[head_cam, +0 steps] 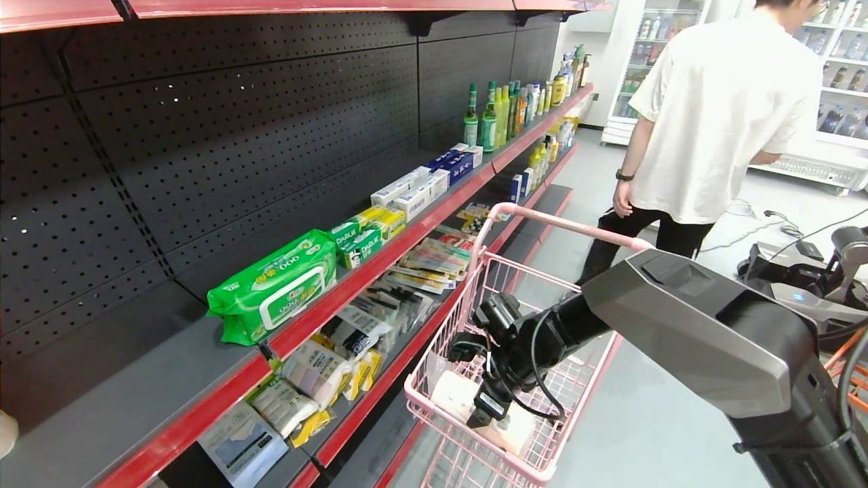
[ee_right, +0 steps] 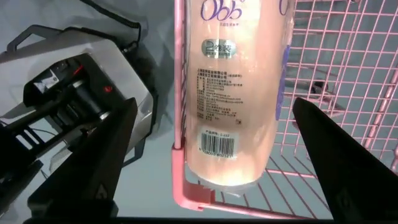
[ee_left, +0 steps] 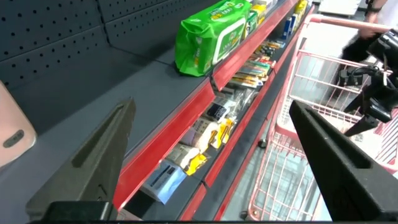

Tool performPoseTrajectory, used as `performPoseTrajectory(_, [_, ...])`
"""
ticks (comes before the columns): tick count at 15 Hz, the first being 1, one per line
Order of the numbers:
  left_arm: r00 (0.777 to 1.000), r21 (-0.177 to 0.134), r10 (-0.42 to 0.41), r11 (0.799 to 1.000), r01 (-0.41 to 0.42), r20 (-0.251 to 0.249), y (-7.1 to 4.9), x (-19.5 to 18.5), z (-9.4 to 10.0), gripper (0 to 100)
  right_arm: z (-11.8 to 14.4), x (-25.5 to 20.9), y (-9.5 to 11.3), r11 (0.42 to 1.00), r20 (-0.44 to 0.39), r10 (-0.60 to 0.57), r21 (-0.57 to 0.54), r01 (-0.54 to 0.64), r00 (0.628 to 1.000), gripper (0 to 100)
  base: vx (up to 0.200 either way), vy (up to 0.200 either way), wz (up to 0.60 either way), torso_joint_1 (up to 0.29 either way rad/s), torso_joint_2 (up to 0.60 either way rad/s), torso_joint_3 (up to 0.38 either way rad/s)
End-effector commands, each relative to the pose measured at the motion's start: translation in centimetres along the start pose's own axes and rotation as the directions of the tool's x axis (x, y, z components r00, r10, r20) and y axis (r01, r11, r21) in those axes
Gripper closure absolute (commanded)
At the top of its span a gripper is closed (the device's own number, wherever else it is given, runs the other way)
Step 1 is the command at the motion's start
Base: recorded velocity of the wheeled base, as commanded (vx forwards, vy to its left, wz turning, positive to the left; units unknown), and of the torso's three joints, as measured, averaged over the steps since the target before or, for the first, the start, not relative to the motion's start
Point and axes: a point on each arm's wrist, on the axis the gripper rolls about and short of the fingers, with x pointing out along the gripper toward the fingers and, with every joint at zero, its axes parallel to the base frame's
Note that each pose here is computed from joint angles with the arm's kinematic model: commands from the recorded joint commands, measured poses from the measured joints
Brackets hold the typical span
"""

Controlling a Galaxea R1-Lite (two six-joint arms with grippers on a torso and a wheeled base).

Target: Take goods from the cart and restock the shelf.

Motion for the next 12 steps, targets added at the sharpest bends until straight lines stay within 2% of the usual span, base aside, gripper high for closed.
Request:
performPoseTrajectory(1, [1.000,0.000,0.000,1.000,0.000,-0.001,0.0,0.0,0.0,0,0.2,-0.1,0.1,1.000,0.006,-0.001,-0.005,0.001,1.000,0,0.000,0.000,0.00,-0.100,0.24,0.124])
performPoseTrajectory(4, [1.000,0.001,0.000,1.000,0.000,0.001,0.0,0.0,0.1,0,0.6,0.0,0.3,1.000,0.013,-0.001,-0.025,0.001,1.000,0,0.000,0.000,0.00,-0.128,0.27,0.146])
performPoseTrajectory(12, [1.000,0.001,0.002,1.000,-0.002,-0.001,0.0,0.0,0.0,0,1.5,-0.2,-1.4,1.000,0.024,-0.018,-0.021,0.019,1.000,0,0.000,0.000,0.00,-0.138,0.31,0.173])
